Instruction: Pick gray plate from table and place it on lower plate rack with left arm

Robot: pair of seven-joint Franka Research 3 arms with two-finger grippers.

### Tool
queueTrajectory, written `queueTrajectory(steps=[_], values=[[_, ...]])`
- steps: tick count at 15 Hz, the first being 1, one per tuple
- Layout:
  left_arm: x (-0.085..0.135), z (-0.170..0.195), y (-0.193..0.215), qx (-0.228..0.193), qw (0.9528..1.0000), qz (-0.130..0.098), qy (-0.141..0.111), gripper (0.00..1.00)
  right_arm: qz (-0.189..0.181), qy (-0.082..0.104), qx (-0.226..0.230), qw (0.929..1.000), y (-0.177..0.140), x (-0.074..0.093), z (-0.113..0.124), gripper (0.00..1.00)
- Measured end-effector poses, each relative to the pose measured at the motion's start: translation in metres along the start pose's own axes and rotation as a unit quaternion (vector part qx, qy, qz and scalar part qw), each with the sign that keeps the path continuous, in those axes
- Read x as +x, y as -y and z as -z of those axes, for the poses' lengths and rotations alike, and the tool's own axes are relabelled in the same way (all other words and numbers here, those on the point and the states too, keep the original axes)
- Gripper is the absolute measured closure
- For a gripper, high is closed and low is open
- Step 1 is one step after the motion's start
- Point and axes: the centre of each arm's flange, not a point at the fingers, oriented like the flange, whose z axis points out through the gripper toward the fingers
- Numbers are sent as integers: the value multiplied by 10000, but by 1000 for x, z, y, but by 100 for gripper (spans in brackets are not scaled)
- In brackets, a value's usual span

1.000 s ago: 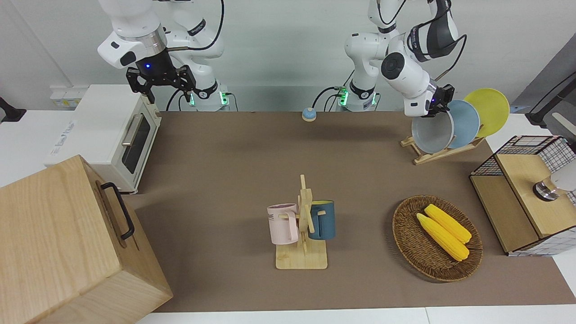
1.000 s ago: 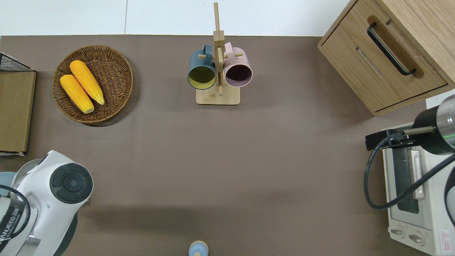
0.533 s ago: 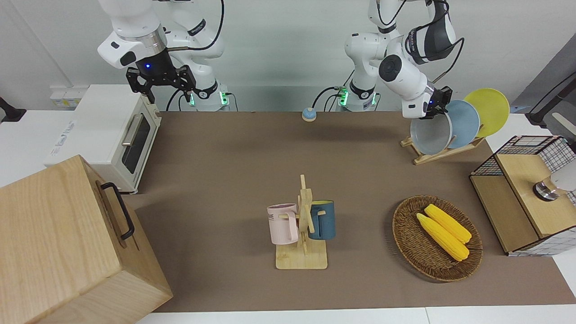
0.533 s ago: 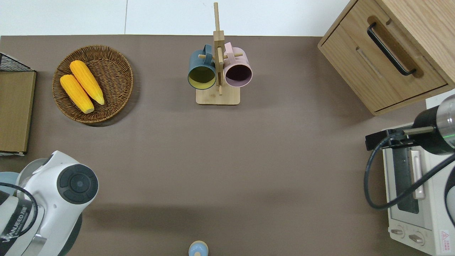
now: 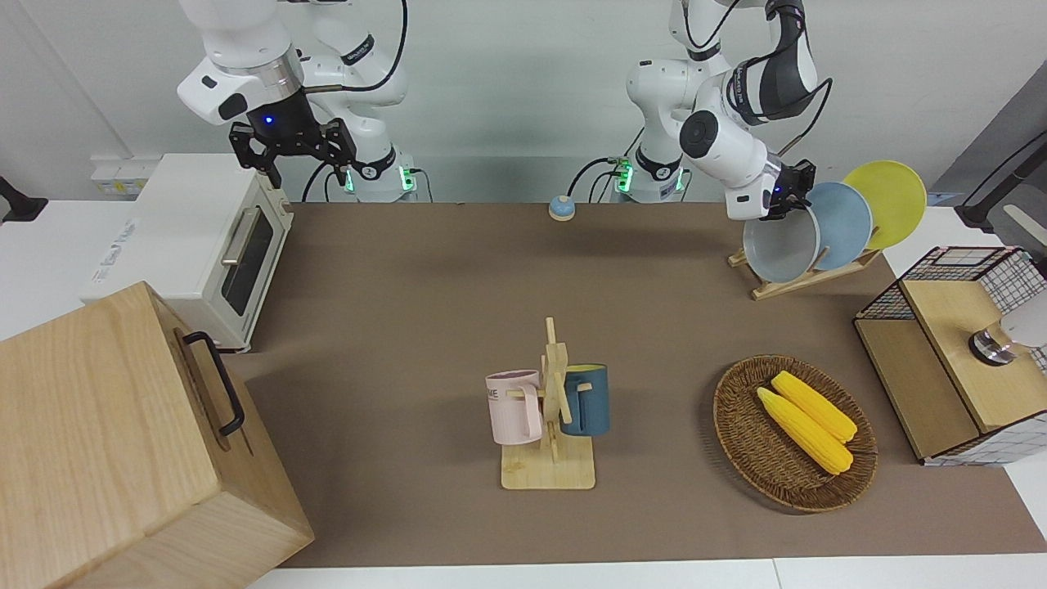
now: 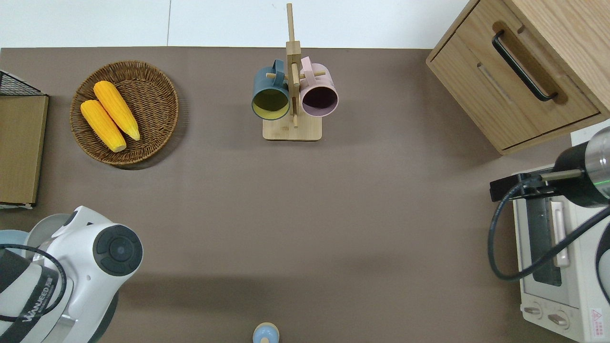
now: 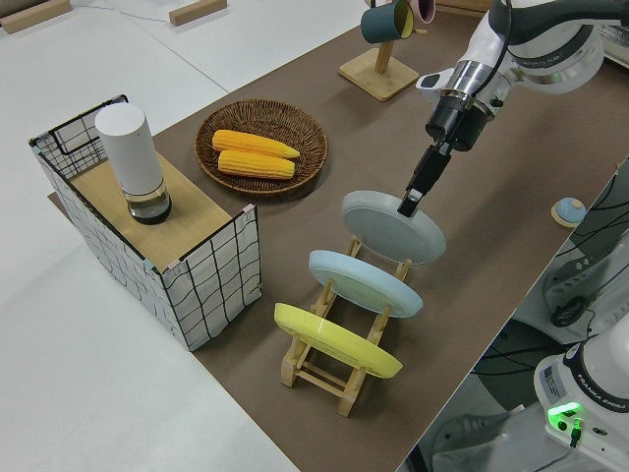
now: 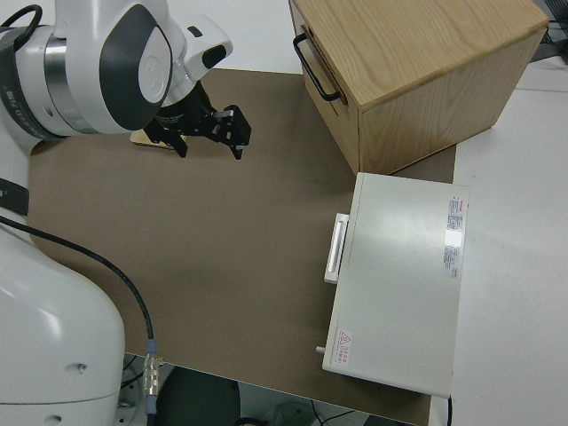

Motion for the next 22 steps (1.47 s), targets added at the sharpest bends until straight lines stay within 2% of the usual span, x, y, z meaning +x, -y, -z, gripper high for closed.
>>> queueTrajectory(steps=[6, 12, 14, 22], values=[[0, -6, -6, 191, 9998, 51, 24, 92, 0, 0, 0, 10000, 0, 0, 0, 1], [2, -4, -7, 326, 9994, 20, -133, 92, 0, 0, 0, 10000, 0, 0, 0, 1], [3, -5, -8, 348, 9993, 24, -148, 97, 0, 0, 0, 10000, 0, 0, 0, 1], [3, -7, -12, 384, 9992, 34, -141, 97, 0, 0, 0, 10000, 0, 0, 0, 1]])
